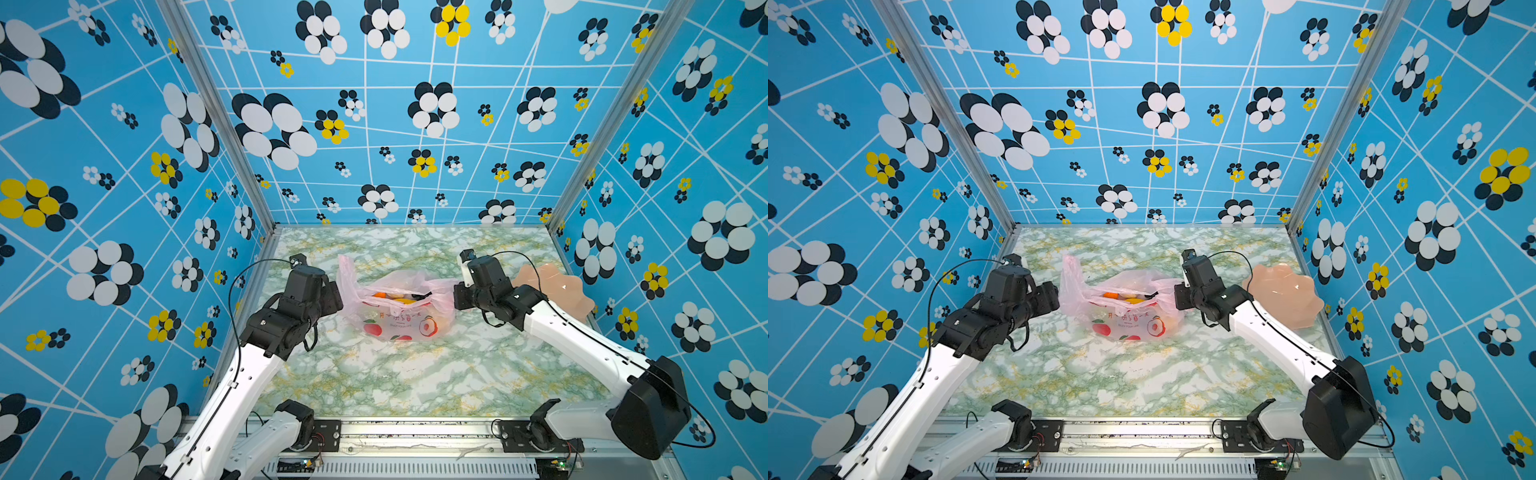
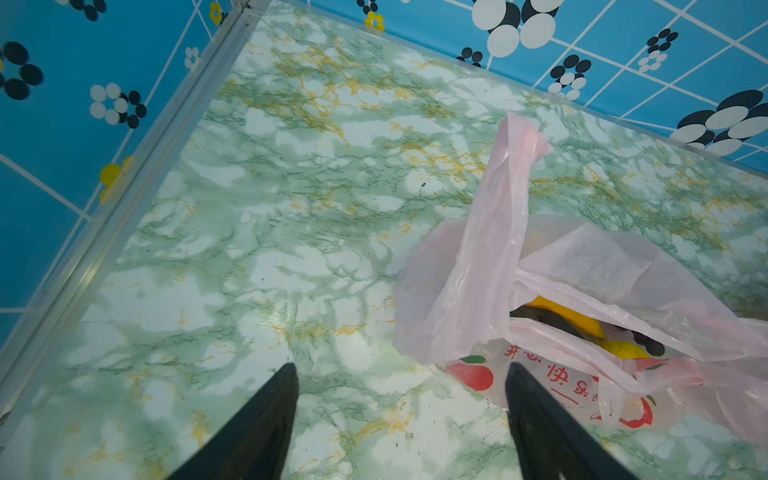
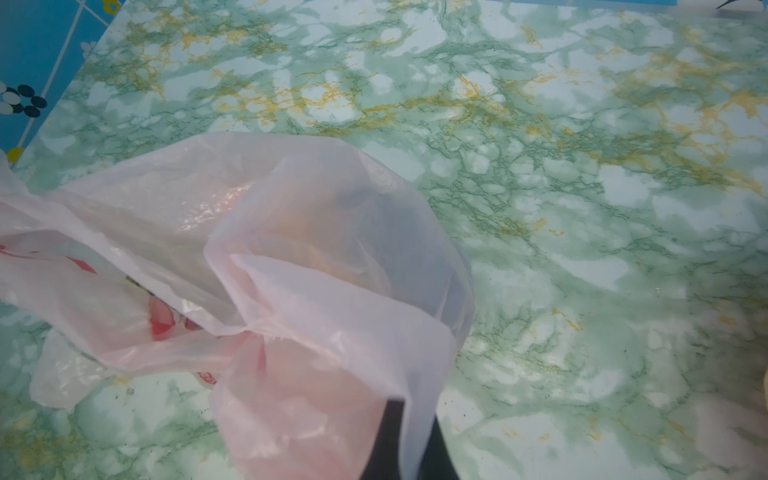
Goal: Take the fake fruits out of the plastic bag
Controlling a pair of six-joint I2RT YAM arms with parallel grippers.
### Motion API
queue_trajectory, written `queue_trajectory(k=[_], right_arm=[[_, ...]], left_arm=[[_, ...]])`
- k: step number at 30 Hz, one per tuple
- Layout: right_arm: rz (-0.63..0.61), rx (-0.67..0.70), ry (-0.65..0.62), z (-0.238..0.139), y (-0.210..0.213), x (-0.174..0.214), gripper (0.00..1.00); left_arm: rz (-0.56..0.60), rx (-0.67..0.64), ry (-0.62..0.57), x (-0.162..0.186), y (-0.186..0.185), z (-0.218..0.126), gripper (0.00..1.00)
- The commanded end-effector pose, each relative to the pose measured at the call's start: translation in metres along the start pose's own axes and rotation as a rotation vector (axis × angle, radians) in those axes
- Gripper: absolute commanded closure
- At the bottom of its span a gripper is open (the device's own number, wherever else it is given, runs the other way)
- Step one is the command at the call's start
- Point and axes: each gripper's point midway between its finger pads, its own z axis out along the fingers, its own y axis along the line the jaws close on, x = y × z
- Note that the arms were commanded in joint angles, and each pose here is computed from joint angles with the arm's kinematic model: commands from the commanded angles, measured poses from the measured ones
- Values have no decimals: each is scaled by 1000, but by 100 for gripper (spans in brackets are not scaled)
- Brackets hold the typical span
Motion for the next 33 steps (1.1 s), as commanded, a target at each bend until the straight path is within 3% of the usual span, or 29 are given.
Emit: queue_trajectory(k=[1,4,8,12,16,23,26,28,33], right_arm=[[-40,-21,0,-8,8,6,100],[-49,-17,-9,-10,11,6,100],[-55,-26,-21,-13,16,4,100],[-54,-22,-39,-18,15,2,100],[-53,-23,-52,-23,14,1,100],[-55,-26,-65,-26,13,1,100],[-60,-16,-65,-26,12,1,100],[-64,-6,-61,-27,10,3,100],[-83,-13,-32,-24,13,14,100]], left_arm=[[61,-22,8,-3,-8,-21,24],[171,57,23,-1,-67,-23,27],[260,162,139,27,-147,8,29],[287,203,234,53,-189,48,32],[306,181,314,78,-204,85,32],[215,83,370,101,-163,127,31],[173,9,352,103,-132,130,30],[138,-60,336,105,-106,129,19],[27,-87,290,111,-65,122,18]])
